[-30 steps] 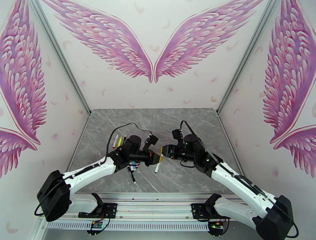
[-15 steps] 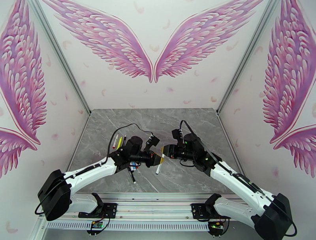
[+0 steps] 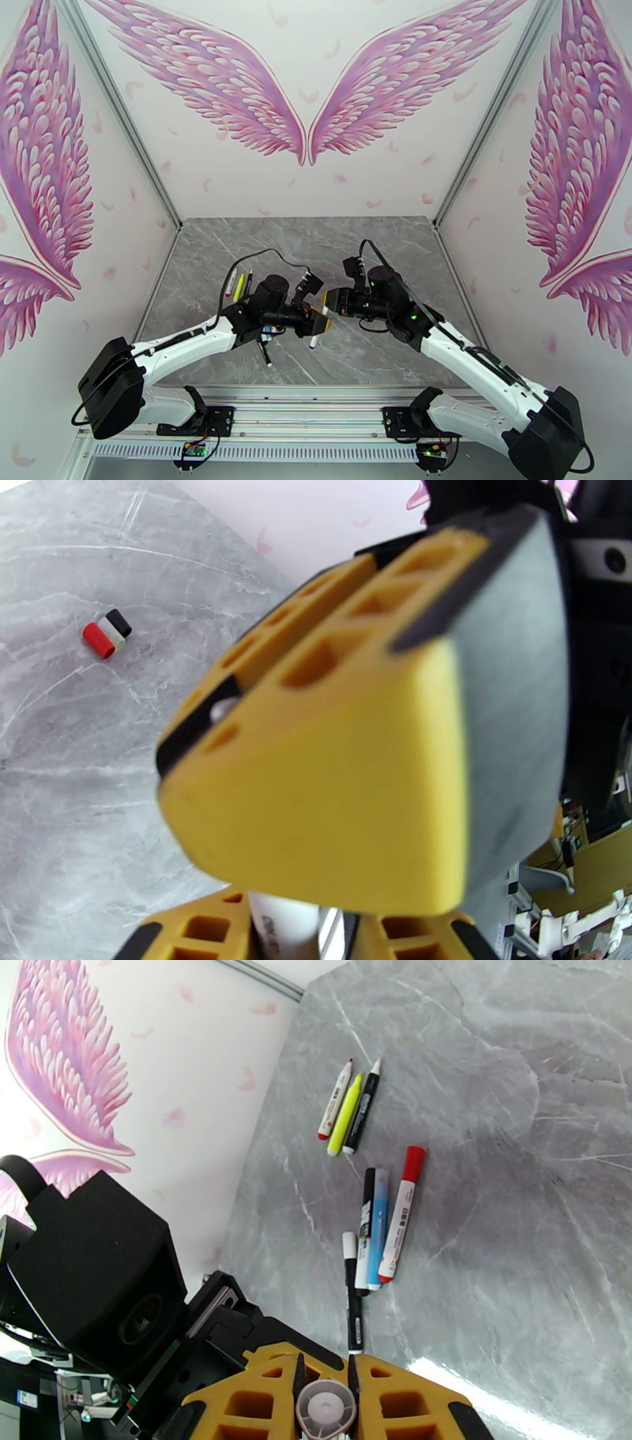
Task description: Open the pen caps
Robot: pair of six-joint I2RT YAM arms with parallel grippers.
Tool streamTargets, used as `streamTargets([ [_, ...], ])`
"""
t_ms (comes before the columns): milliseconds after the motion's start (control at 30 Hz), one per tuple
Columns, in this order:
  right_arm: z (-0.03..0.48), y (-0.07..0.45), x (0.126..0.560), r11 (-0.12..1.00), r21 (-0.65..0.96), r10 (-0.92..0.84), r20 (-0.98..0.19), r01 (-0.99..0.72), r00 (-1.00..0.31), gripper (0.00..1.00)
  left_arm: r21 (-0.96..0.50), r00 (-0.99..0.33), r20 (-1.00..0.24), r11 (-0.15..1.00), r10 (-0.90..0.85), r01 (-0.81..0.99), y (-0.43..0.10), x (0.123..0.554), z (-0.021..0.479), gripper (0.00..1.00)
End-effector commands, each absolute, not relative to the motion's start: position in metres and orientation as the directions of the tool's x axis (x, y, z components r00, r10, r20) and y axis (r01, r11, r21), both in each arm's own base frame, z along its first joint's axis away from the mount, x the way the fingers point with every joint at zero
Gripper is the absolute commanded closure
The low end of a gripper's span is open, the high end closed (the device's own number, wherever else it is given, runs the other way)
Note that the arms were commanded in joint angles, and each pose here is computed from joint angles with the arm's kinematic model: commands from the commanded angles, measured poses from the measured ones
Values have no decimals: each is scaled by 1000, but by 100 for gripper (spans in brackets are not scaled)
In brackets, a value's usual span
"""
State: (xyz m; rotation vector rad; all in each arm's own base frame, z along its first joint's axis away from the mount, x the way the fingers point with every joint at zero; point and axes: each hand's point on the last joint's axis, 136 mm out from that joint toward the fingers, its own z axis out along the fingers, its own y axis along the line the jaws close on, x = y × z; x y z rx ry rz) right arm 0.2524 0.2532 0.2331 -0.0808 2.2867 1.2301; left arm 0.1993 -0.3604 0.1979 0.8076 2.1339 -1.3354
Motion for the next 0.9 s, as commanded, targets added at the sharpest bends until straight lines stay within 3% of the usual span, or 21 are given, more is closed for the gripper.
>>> streamTargets([
  [0, 257, 250, 258, 558, 772, 237, -502, -306, -832, 85, -610, -697, -682, 354, 220, 709, -360, 198, 193, 74],
  [367, 258, 242, 261, 544, 787, 286, -499, -290, -818, 86, -620, -701, -681, 343, 212, 706, -359, 195, 196, 95],
  [633, 302, 241, 247, 378, 792, 220, -580, -480, -784, 87, -658, -682, -689, 183, 244, 730, -356, 169, 218, 97],
  [867, 326, 232, 243, 347, 754, 221, -643, -557, -733, 87, -671, -690, -682, 167, 244, 722, -353, 163, 225, 97],
])
